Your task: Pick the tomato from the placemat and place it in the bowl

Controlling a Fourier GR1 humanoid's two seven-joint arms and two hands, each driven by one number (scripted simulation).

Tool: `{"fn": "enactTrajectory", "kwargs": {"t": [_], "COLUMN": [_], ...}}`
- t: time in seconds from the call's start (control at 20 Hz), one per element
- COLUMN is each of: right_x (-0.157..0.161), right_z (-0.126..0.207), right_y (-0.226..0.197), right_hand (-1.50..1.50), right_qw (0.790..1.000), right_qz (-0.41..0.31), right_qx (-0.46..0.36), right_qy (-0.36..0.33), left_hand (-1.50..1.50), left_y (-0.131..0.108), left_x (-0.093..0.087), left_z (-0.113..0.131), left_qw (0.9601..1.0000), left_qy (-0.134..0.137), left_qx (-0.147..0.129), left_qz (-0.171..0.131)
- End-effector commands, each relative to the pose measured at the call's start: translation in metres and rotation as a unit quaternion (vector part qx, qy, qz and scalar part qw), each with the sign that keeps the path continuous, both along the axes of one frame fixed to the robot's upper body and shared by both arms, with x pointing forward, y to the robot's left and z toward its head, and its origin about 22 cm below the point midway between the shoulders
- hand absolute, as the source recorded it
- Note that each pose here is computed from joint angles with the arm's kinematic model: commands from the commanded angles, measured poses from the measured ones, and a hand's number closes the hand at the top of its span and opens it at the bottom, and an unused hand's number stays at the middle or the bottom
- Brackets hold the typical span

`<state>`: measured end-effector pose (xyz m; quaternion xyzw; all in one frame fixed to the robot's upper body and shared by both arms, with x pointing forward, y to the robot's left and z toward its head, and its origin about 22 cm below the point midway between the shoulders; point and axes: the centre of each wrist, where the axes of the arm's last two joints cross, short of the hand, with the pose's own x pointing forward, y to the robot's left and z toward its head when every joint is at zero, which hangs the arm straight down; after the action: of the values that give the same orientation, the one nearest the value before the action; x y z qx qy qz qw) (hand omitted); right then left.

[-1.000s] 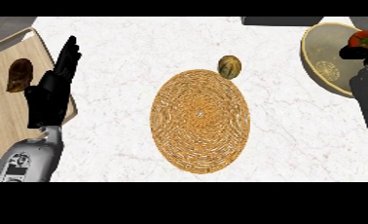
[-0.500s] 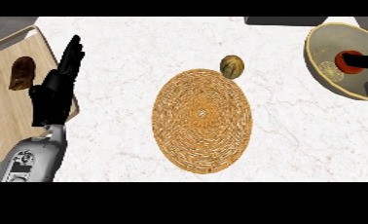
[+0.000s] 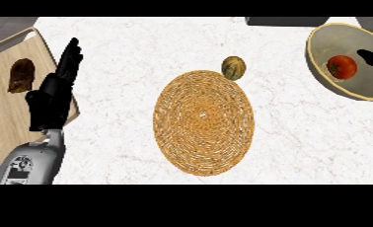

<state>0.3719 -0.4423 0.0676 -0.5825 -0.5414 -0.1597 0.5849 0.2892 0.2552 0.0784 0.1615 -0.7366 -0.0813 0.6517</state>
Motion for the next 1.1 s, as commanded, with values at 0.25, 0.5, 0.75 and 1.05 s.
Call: {"fn": "enactTrajectory", "kwargs": {"t": [0.25, 0.5, 0.75, 1.05], "right_x": [-0.037, -0.068, -0.104, -0.167], "right_z": [-0.015, -0.032, -0.029, -0.021], "right_y": [-0.021, -0.009, 0.012, 0.025], "right_hand": [-1.5, -1.5, -1.5, -1.5], "right_qw": [0.996, 0.989, 0.983, 0.983], "right_qz": [0.03, 0.079, 0.12, 0.127], "right_qx": [0.042, 0.071, 0.083, 0.07], "right_qy": [-0.066, -0.105, -0.115, -0.114], "left_hand": [0.0, 0.0, 0.0, 0.0], "left_y": [0.027, 0.03, 0.007, 0.018], "left_x": [-0.001, -0.011, -0.005, -0.007], "left_z": [0.01, -0.006, -0.001, -0.004], "left_qw": [0.9996, 0.9993, 0.9996, 0.9997], "left_qy": [0.016, 0.012, 0.012, 0.014], "left_qx": [0.005, 0.004, 0.004, 0.005], "left_qz": [0.023, 0.036, 0.027, 0.019]}}
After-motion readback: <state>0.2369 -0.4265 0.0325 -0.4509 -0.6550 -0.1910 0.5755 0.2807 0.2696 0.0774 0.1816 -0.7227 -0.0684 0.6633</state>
